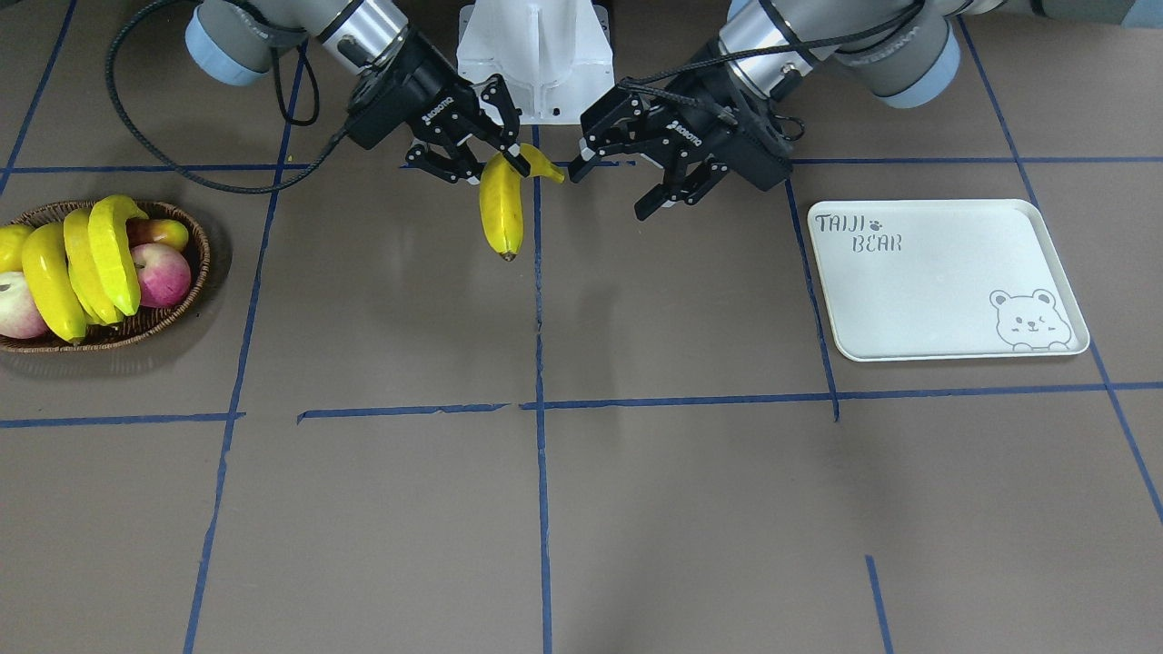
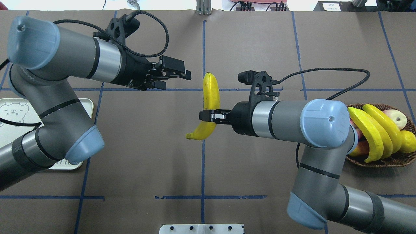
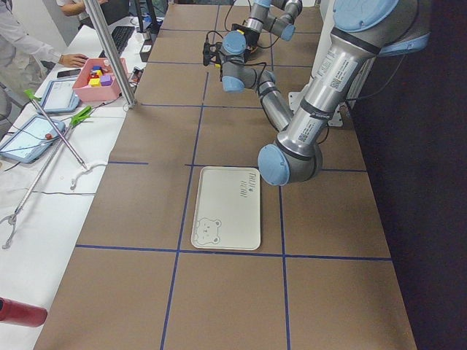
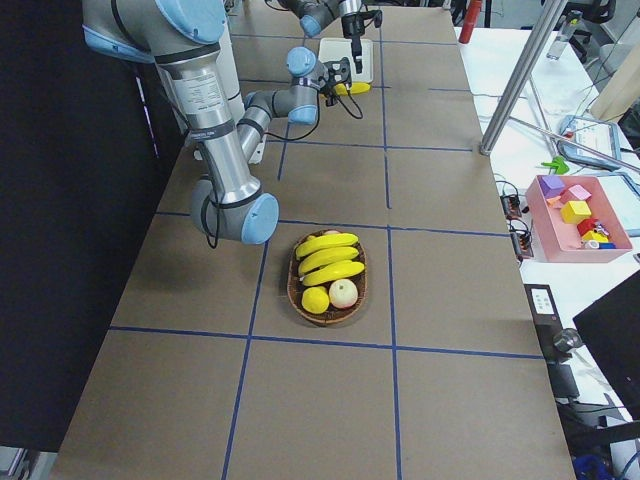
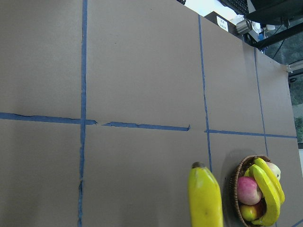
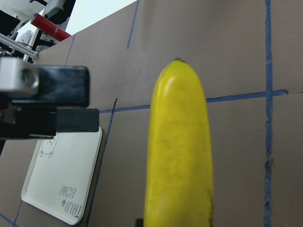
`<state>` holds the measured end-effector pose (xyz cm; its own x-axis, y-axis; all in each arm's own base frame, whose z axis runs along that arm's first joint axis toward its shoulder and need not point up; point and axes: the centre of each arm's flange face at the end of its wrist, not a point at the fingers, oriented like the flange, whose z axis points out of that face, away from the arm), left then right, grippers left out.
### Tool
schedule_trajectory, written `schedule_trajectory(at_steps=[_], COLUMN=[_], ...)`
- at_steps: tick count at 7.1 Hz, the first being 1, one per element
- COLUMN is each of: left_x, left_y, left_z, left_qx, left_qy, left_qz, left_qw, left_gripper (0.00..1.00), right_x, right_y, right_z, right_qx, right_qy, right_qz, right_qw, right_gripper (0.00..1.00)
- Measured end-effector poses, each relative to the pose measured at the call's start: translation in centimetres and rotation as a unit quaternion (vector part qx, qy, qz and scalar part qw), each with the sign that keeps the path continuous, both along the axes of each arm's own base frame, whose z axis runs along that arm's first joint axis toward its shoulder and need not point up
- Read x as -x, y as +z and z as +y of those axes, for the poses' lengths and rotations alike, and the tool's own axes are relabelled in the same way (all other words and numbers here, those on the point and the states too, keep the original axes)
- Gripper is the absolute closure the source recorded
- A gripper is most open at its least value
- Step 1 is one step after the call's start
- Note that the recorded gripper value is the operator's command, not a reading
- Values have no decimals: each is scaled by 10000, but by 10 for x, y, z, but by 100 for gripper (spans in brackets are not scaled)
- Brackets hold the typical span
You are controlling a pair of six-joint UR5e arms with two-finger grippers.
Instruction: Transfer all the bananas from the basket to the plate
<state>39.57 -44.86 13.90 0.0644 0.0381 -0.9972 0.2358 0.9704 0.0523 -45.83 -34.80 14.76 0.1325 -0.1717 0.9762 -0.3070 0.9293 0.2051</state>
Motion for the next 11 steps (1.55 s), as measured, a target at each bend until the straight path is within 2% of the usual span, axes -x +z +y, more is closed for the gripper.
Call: schedule_trajectory(at_steps=[3, 6, 7, 8, 9, 10, 11], left_x=[-11, -27, -30, -31, -31, -30, -29], left_y=[2, 8, 9, 9, 8, 6, 6], left_z=[0, 7, 8, 9, 11, 12, 13], left_qx=[180, 354, 381, 425, 505, 556, 584], left_qy=[-6, 111, 134, 147, 155, 158, 161], left_qz=[-5, -40, -43, -30, 4, 39, 48], left_qw=[9998, 9993, 9992, 9990, 9986, 9983, 9982], left_gripper=[18, 21, 28, 43, 77, 99, 100], right_x=[13, 27, 27, 27, 27, 27, 28], right_y=[-5, -13, -17, -19, -21, -22, -22], right_z=[-1, -7, -8, -8, -9, -9, -9], right_qx=[18, 14, 5, -1, -12, -19, -18], right_qy=[-25, -21, -19, -16, -12, -12, -17], right_qz=[56, 61, 33, 18, 5, -3, -3], right_qw=[10000, 10000, 10000, 10000, 10000, 10000, 10000], right_gripper=[99, 99, 99, 98, 96, 96, 77])
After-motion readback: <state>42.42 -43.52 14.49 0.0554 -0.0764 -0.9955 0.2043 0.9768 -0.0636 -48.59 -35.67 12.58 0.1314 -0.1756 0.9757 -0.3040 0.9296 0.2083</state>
